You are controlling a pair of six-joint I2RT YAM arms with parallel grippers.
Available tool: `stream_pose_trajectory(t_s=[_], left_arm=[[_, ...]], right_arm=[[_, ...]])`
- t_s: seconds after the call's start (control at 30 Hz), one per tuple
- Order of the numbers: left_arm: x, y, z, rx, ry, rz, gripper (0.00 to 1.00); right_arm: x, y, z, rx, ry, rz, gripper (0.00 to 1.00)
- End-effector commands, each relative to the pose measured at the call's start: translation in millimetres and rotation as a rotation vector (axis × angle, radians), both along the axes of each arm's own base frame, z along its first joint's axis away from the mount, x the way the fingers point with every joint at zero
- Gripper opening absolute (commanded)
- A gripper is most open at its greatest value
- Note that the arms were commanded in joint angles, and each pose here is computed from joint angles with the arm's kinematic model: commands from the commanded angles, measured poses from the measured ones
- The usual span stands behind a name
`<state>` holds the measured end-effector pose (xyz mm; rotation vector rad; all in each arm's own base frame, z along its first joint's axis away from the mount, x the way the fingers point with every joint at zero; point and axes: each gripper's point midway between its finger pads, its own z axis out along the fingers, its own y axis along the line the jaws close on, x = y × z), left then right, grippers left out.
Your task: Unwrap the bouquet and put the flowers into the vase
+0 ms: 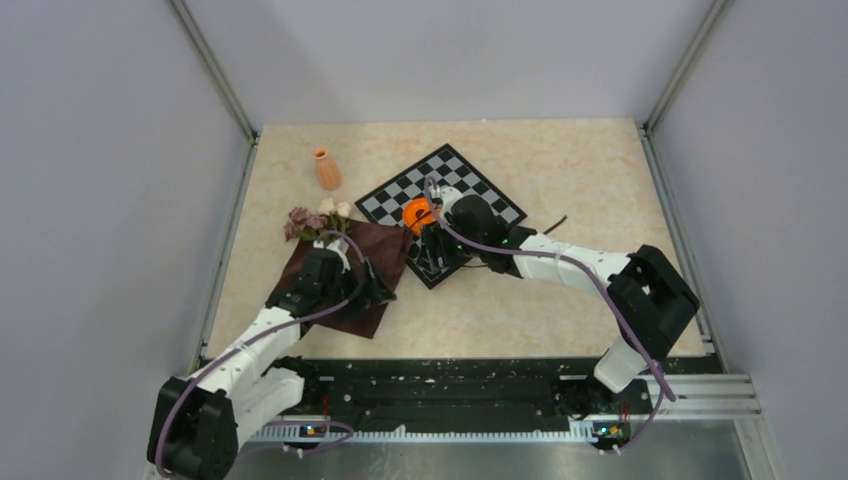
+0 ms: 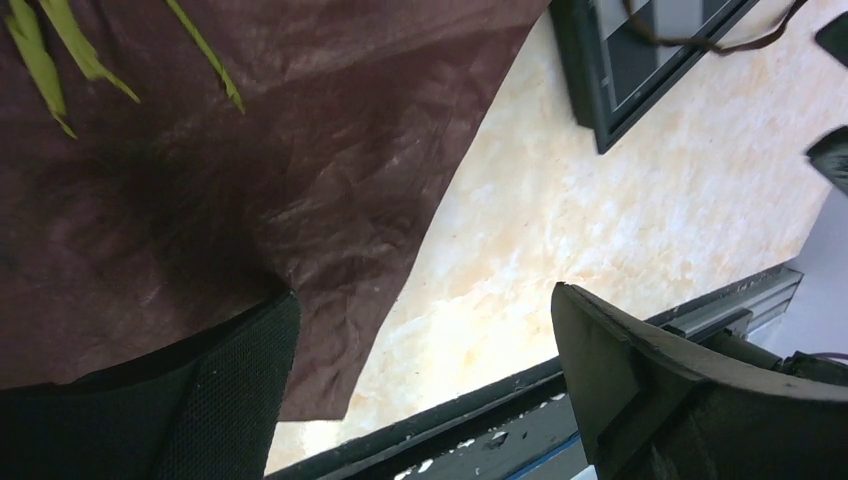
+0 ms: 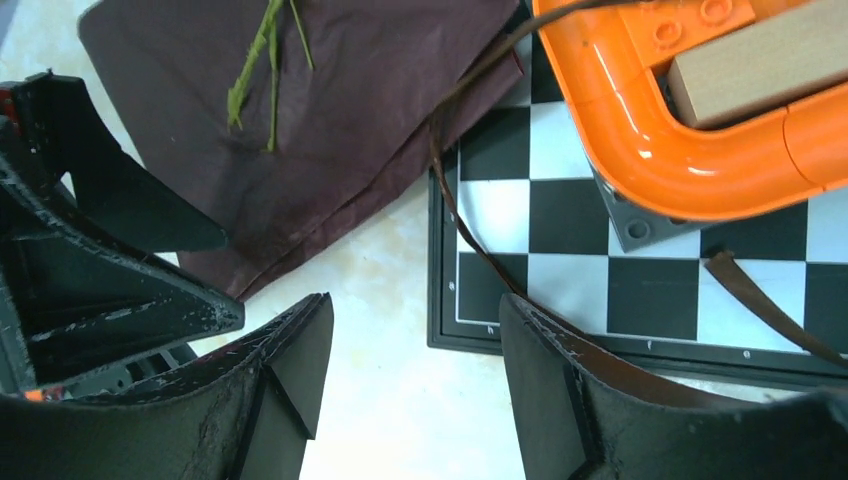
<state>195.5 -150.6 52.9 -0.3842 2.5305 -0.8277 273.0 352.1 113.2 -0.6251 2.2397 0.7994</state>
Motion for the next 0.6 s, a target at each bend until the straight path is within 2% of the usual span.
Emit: stream_pose_trajectory(t_s=[0.0, 0.13, 0.3, 0.57], left_arm=[[34.2, 7.8, 53.2, 0.07, -0.146, 0.027, 0.99], [52.7, 20.4, 76.3, 0.124, -0.192, 0.059, 0.99], [69.6, 47.8, 75.0, 0.124, -0.176, 0.157, 0.99], [84.8, 116.5, 74.0, 0.094, -0.184, 0.46, 0.99]], right_arm=[[16.8, 28.8, 32.5, 0.074, -0.048, 0.001, 0.62], [23.5, 39.9, 32.6, 0.063, -0.048, 0.02, 0.61], [38.2, 50.9, 22.2, 0.022, -0.024, 0.0, 0.58], [54.9, 62.5, -8.1, -0.028, 0.024, -0.044, 0.58]])
